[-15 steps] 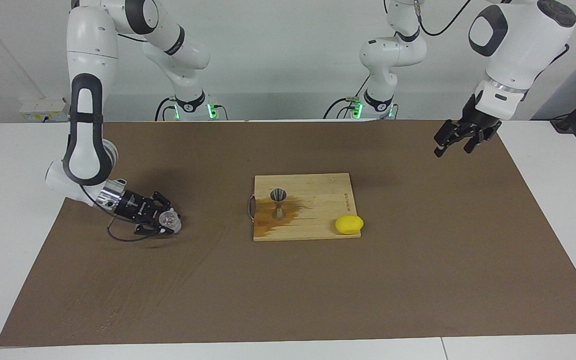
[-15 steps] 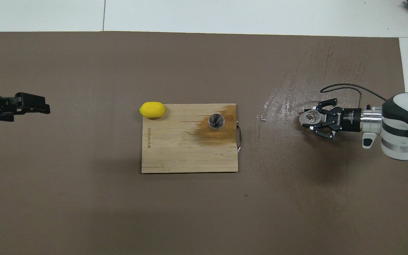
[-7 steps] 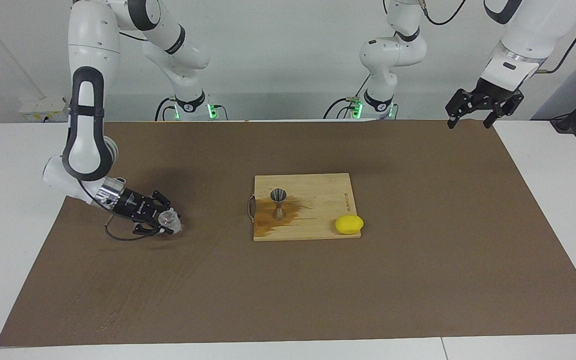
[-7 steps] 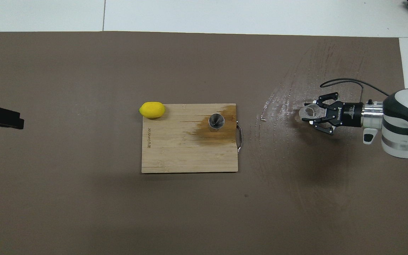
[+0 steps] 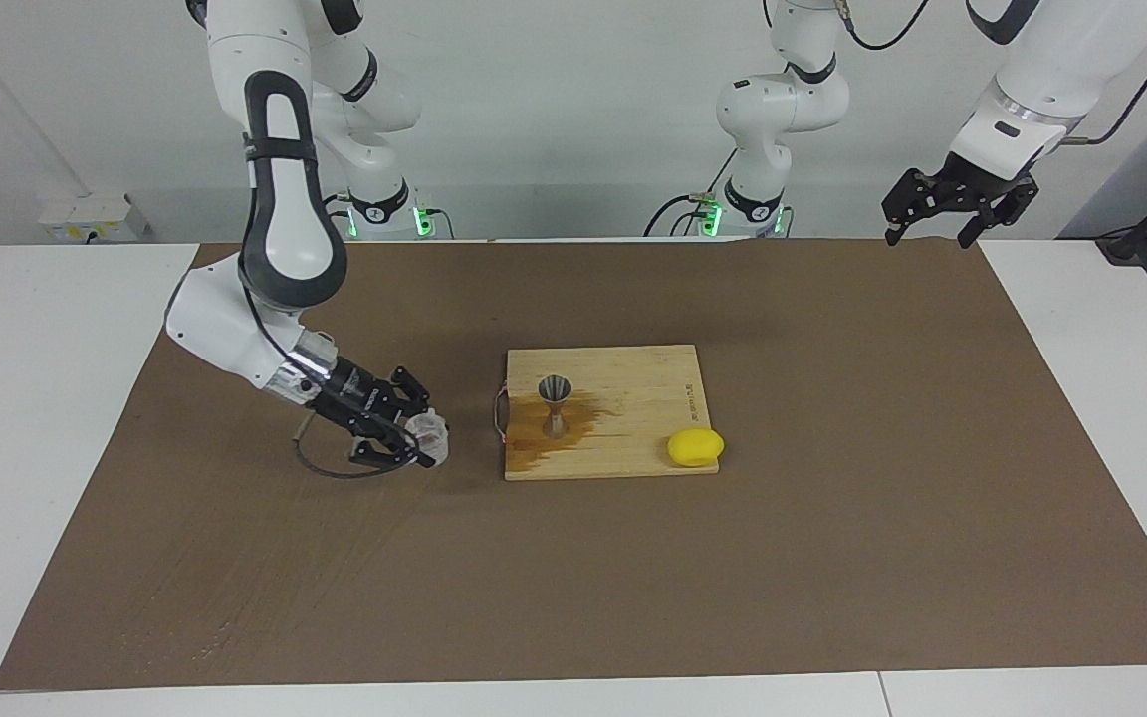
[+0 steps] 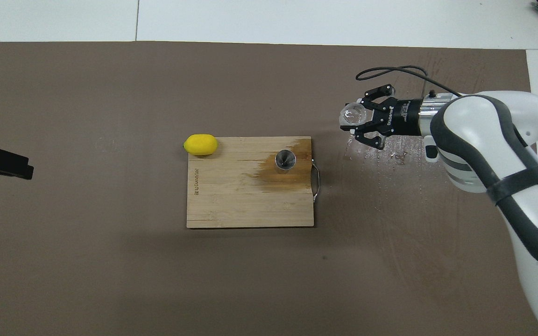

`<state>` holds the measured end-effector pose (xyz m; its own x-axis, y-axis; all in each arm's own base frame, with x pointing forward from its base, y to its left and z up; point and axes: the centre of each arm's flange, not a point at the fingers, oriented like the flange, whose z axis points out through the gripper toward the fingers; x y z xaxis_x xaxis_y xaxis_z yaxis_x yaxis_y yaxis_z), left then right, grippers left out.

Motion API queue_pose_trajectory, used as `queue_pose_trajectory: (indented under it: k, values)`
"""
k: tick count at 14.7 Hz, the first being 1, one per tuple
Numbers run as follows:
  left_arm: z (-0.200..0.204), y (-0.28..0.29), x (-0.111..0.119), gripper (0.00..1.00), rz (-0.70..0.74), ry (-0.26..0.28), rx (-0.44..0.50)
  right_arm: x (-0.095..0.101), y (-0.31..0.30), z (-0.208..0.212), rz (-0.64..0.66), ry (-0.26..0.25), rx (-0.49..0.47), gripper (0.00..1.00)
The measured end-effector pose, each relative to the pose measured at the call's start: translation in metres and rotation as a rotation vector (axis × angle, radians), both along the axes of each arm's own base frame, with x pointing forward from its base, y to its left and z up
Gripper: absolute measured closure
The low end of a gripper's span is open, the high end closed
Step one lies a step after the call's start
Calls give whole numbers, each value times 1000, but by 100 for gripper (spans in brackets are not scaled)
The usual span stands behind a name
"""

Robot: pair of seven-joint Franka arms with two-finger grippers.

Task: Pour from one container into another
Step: 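Lift the glass cup with the right gripper and carry it over the metal cup, then tilt the glass cup with the right gripper to pour into the metal cup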

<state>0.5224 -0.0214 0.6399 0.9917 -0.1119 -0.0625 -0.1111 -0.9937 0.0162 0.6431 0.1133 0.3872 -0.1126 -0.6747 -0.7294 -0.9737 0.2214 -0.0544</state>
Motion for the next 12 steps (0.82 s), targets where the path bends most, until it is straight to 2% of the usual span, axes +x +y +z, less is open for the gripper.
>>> queue_pose_trajectory:
  k: [3,5,8,12]
  values:
    - [0,1,0,0,1,2,0,3,49,19,41,29,-82,49]
    - [0,1,0,0,1,2,0,1,85,22,86,39,-177,49]
    - [0,1,0,0,1,2,0,-6,132,26,148,25,-338,49]
    - [-1,1,0,0,1,3,0,-8,142,37,200,12,-438,49]
